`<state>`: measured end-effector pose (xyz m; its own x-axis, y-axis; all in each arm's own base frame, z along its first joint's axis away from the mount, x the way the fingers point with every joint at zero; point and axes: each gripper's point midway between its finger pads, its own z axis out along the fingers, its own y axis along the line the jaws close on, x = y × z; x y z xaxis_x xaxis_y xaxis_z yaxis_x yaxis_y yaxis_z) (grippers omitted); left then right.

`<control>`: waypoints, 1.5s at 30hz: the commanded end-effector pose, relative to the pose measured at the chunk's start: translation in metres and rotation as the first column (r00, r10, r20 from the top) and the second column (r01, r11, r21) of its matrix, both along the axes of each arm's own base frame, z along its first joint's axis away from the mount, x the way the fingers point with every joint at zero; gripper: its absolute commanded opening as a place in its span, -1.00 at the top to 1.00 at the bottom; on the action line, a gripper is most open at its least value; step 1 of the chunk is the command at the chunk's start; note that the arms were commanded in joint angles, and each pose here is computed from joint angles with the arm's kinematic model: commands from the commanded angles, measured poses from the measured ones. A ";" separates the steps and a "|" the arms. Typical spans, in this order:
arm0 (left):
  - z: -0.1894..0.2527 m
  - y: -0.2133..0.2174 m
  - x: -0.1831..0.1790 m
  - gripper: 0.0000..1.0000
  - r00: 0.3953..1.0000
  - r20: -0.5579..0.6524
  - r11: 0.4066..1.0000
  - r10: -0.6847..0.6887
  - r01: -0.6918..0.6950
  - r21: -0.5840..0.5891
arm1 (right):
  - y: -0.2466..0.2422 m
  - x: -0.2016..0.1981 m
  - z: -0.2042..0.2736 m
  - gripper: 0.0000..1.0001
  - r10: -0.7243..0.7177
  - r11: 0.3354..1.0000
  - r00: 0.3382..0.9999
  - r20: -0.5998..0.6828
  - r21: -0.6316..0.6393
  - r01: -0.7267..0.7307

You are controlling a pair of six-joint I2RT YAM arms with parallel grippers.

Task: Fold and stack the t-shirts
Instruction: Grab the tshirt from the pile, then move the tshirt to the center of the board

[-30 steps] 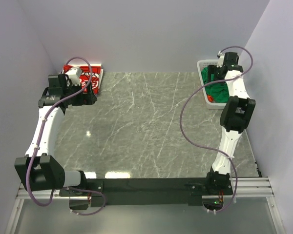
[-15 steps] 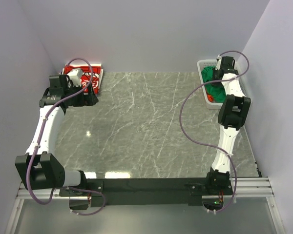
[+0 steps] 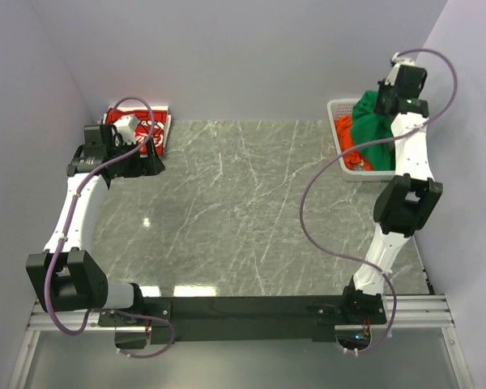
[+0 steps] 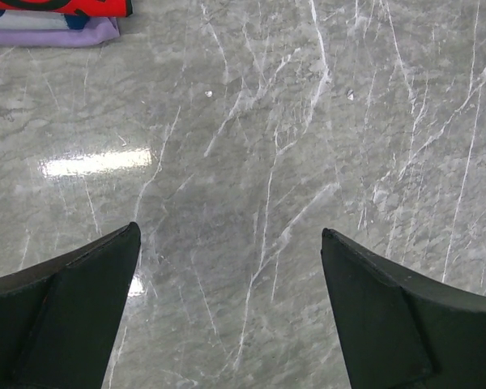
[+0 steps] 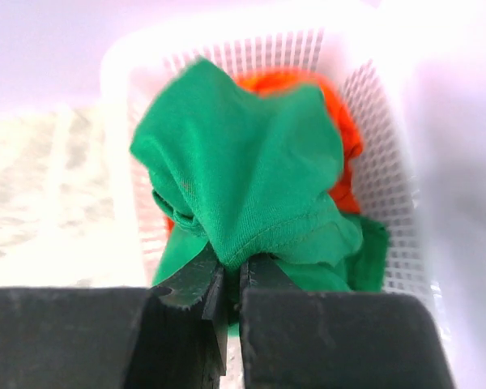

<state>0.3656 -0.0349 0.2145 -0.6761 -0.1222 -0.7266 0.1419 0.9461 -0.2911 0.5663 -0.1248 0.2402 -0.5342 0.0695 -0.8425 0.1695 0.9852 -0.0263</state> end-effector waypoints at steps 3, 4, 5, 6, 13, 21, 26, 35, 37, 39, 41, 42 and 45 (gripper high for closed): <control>0.017 -0.006 -0.001 -0.99 0.999 0.040 1.000 -0.011 0.012 -0.027 | 0.018 -0.028 0.119 1.00 0.046 0.999 0.969 0.242 -0.003 -0.047; 0.018 -0.007 -0.001 -0.99 0.999 0.042 0.999 -0.011 0.012 -0.030 | 0.022 -0.032 0.129 1.00 0.062 0.998 0.964 0.258 0.002 -0.065; 0.019 -0.006 -0.001 -0.99 0.999 0.041 0.999 -0.007 0.009 -0.032 | 0.029 -0.038 0.141 1.00 0.085 0.996 0.957 0.278 0.013 -0.092; 0.019 -0.007 0.000 -0.99 0.999 0.041 0.999 -0.010 0.011 -0.033 | 0.036 -0.048 0.160 1.00 0.098 0.994 0.945 0.312 0.012 -0.107; 0.039 -0.012 -0.002 -0.99 0.995 0.082 0.998 -0.051 0.055 -0.039 | 0.094 -0.115 0.262 1.00 0.268 0.952 0.827 0.495 -0.005 -0.305; 0.088 -0.018 -0.008 -0.99 0.971 0.222 0.992 -0.089 0.106 -0.067 | 0.201 -0.189 0.272 1.00 0.532 0.806 0.673 0.514 -0.064 -0.588; 0.109 -0.019 -0.015 -0.99 0.950 0.296 0.984 -0.102 0.140 -0.112 | 0.298 -0.209 0.180 1.00 0.745 0.618 0.580 0.328 -0.013 -0.786; 0.083 -0.019 -0.021 -0.99 0.956 0.249 0.968 -0.152 0.195 -0.158 | 0.379 -0.286 0.030 -0.81 0.943 0.326 0.332 -0.029 0.285 -0.901; 0.071 -0.026 -0.025 -0.99 0.950 0.230 0.952 -0.211 0.254 -0.173 | 0.369 -0.289 0.008 -0.82 0.928 0.369 0.365 -0.069 0.300 -0.880; 0.060 -0.032 -0.028 -0.99 0.936 0.221 0.935 -0.273 0.312 -0.169 | 0.358 -0.293 -0.007 -0.82 0.919 0.394 0.379 -0.111 0.307 -0.866; 0.043 -0.044 -0.032 -0.99 0.911 0.203 0.917 -0.358 0.384 -0.106 | 0.337 -0.292 -0.039 -0.75 0.882 0.471 0.429 -0.197 0.328 -0.819; 0.033 -0.050 -0.032 -0.99 0.906 0.182 0.910 -0.383 0.404 -0.092 | 0.331 -0.294 -0.049 -0.72 0.873 0.487 0.436 -0.220 0.349 -0.801; 0.001 -0.073 -0.037 -0.84 0.872 0.121 0.876 -0.475 0.481 -0.035 | 0.311 -0.304 -0.084 -0.53 0.838 0.546 0.460 -0.294 0.427 -0.721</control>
